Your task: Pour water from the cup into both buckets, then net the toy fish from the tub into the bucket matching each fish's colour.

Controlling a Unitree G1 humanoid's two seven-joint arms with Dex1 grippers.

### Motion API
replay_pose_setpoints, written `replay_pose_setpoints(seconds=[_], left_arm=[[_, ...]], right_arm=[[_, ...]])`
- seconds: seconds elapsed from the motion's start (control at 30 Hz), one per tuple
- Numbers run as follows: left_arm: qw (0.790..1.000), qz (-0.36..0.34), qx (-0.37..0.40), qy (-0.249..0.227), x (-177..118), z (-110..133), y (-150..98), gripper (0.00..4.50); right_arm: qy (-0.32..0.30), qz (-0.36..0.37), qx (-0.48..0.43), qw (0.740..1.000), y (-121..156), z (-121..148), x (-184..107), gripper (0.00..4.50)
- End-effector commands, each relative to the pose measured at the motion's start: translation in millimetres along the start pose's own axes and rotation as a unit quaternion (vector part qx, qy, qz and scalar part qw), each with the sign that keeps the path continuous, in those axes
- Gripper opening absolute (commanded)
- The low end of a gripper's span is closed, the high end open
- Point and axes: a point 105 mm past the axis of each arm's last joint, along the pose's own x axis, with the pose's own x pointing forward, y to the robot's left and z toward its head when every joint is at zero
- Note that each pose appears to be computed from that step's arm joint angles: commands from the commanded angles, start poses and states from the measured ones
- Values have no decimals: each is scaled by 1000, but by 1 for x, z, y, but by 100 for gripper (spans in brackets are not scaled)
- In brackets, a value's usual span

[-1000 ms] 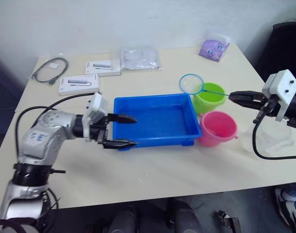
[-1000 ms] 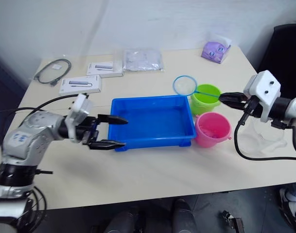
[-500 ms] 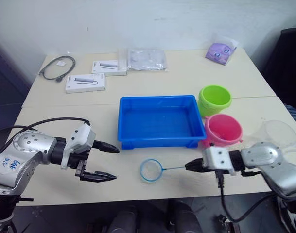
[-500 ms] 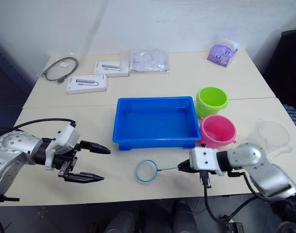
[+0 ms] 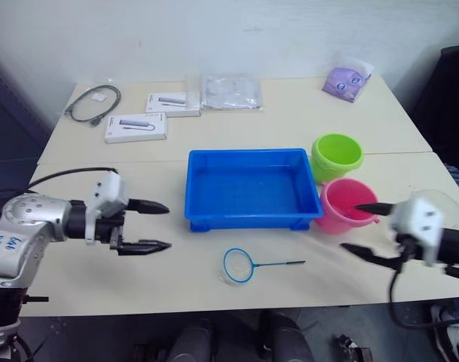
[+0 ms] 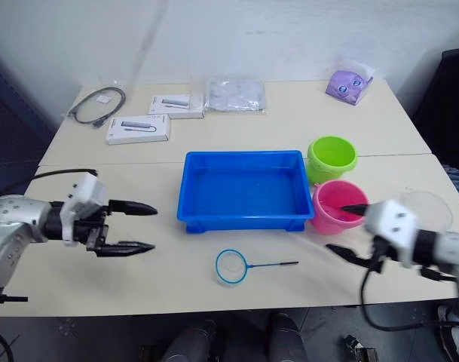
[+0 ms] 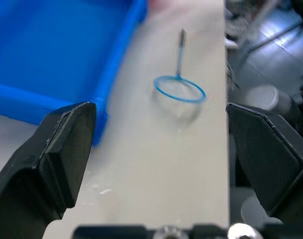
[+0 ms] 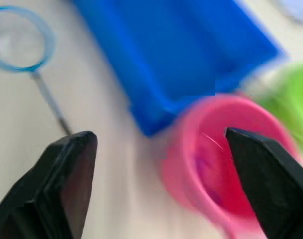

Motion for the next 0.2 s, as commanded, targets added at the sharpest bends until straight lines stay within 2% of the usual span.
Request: replay_pose_setpoints(seconds=[0.03,0.1,0.2], left_arm=[[999,27,-15,-40,-6,8,12,450],[998,31,-19,-50,-4,10,16,450],[999,31,9,-24,2,4,16,450]], right_arm=[[-32,-90,69,993,-10,5,-39,446],[-31,-136,105,985,-10,-5,-57,446],[-12,-161,128,979,-2,-20,-69,446]])
